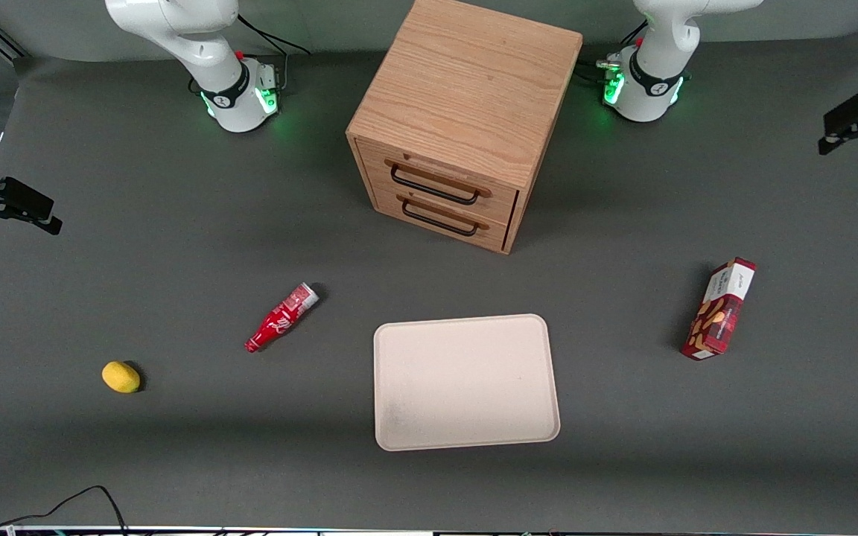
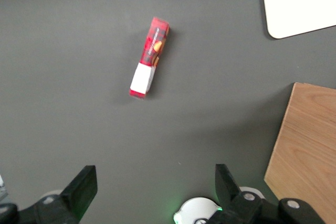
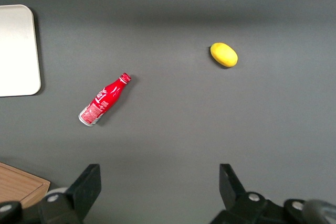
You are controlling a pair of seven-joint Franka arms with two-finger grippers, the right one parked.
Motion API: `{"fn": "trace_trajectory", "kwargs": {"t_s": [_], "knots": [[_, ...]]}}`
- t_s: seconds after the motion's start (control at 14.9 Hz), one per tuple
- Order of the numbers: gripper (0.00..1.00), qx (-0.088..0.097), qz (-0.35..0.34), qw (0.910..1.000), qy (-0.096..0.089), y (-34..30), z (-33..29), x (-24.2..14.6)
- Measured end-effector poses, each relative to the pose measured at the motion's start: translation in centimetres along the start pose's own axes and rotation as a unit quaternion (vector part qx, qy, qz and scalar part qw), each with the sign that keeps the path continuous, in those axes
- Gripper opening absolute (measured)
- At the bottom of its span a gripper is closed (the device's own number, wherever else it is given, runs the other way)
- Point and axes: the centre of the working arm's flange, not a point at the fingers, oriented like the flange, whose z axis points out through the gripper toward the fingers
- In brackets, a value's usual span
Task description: Place red cookie box on tray
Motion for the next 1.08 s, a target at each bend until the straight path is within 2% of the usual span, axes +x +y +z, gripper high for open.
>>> {"fn": "trace_trajectory", "kwargs": {"t_s": [0.13,0.34,0.54,0.61,0.74,1.08], "knots": [[1.0,-0.003,0.033,0.9994,-0.01,-2.3,1.2,1.1],[1.0,-0.016,0.092,0.9946,-0.046,-4.8,6.2,3.8],[1.0,-0.044,0.156,0.9848,-0.064,-6.8,14.9,7.3],[1.0,-0.052,0.17,0.9822,-0.062,-7.7,18.3,7.9],[1.0,-0.06,0.182,0.9803,-0.046,-8.7,24.6,8.5],[1.0,-0.039,0.184,0.9821,-0.013,-8.1,35.2,8.1]]}}
